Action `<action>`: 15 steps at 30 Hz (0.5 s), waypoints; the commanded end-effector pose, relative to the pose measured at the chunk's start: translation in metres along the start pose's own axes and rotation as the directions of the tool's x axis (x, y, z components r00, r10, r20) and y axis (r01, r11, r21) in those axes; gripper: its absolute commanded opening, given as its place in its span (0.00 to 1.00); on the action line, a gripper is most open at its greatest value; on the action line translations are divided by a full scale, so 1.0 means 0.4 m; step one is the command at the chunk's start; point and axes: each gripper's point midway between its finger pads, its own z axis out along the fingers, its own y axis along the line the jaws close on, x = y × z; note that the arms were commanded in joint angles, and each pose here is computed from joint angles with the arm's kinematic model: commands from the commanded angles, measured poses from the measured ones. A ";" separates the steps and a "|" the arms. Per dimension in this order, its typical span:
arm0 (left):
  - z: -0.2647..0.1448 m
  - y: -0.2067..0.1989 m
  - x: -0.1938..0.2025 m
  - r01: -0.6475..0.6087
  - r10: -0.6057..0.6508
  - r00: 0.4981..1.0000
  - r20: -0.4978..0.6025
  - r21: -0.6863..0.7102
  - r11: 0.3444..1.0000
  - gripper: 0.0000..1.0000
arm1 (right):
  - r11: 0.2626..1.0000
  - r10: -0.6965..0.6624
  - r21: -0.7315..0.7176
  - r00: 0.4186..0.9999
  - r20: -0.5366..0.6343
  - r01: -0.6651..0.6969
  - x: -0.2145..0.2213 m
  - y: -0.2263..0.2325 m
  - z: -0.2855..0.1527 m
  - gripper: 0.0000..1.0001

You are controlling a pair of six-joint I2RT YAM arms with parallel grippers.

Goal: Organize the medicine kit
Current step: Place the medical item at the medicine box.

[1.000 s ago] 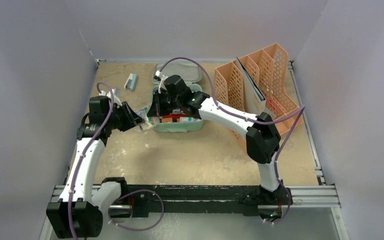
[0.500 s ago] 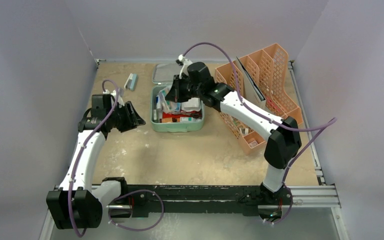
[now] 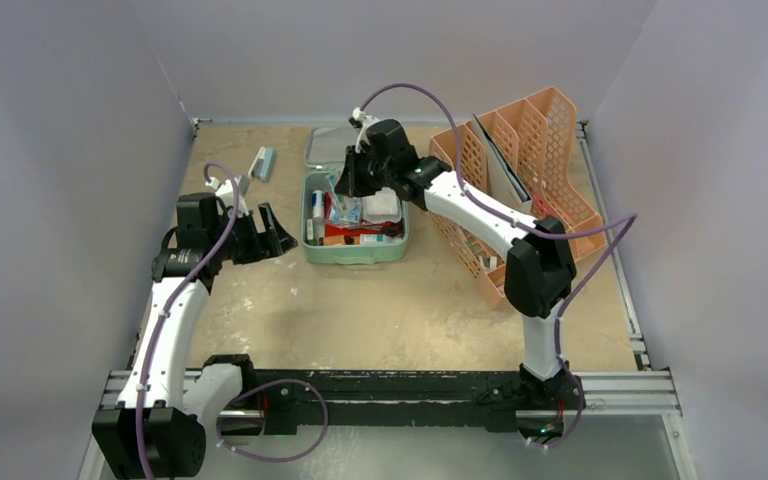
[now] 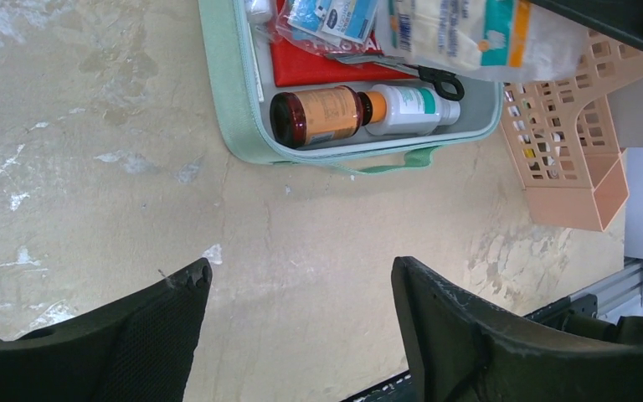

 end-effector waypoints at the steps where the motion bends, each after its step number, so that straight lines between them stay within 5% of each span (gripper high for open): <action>1: 0.001 0.000 -0.013 -0.051 0.051 0.998 0.027 0.003 0.999 0.79 | 0.999 -0.008 -0.033 0.999 0.051 0.009 -0.055 0.031 0.015 0.00; 15: -0.007 -0.001 -0.005 -0.067 0.067 0.997 0.025 0.003 0.998 0.80 | 0.995 0.094 0.039 0.996 0.007 -0.094 -0.034 -0.101 0.130 0.00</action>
